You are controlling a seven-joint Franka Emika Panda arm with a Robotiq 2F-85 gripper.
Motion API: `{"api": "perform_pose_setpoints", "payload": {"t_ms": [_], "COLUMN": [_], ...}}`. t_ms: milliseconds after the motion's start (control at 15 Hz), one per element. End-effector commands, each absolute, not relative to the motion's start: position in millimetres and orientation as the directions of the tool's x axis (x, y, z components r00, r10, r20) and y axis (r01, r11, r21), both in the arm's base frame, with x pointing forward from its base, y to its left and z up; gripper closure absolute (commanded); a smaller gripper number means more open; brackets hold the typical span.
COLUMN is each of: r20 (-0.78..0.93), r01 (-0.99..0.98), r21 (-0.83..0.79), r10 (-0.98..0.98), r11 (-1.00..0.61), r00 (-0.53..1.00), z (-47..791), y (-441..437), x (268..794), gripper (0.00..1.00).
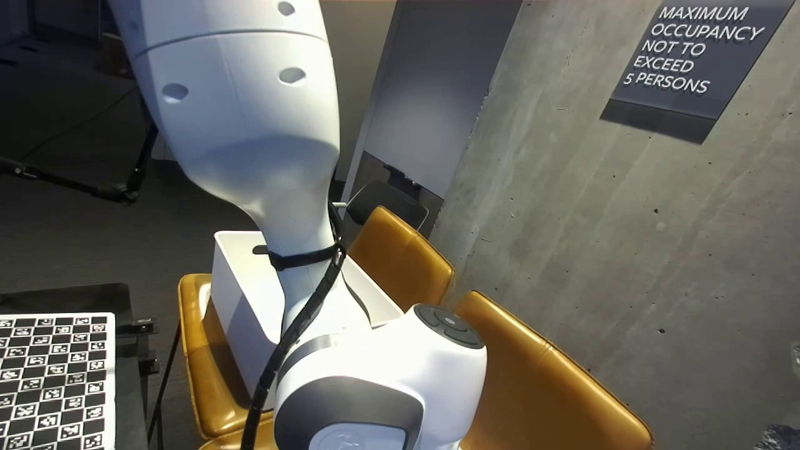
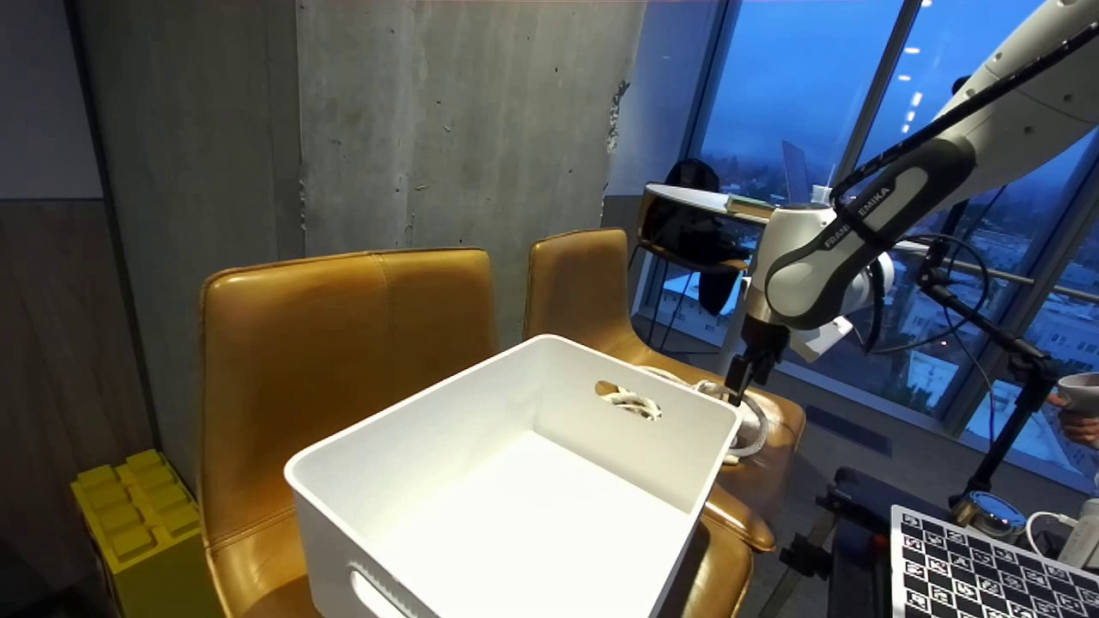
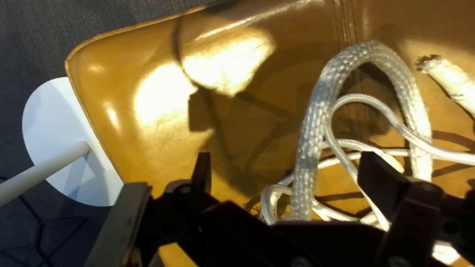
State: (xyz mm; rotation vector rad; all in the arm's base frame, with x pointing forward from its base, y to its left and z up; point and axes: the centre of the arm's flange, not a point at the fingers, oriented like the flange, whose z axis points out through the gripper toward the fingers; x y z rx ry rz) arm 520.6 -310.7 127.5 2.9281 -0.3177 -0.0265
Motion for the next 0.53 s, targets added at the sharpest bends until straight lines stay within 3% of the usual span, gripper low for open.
{"api": "perform_pose_setpoints", "payload": {"t_ms": [0, 133, 467], "r20": [0.024, 0.013, -0.02], "r01": [-0.198, -0.194, -0.2], "r21": [0.186, 0.186, 0.191], "r10": [-0.197, -0.195, -0.207], "r11": [-0.962, -0.963, -0.961], "r00": [0.98, 0.981, 0.978], "z": [126.6, 118.3, 104.5], "y": [-296.6, -291.8, -292.1], "x": [531.2, 530.3, 523.8], "gripper": [0.25, 0.34, 0.73]}}
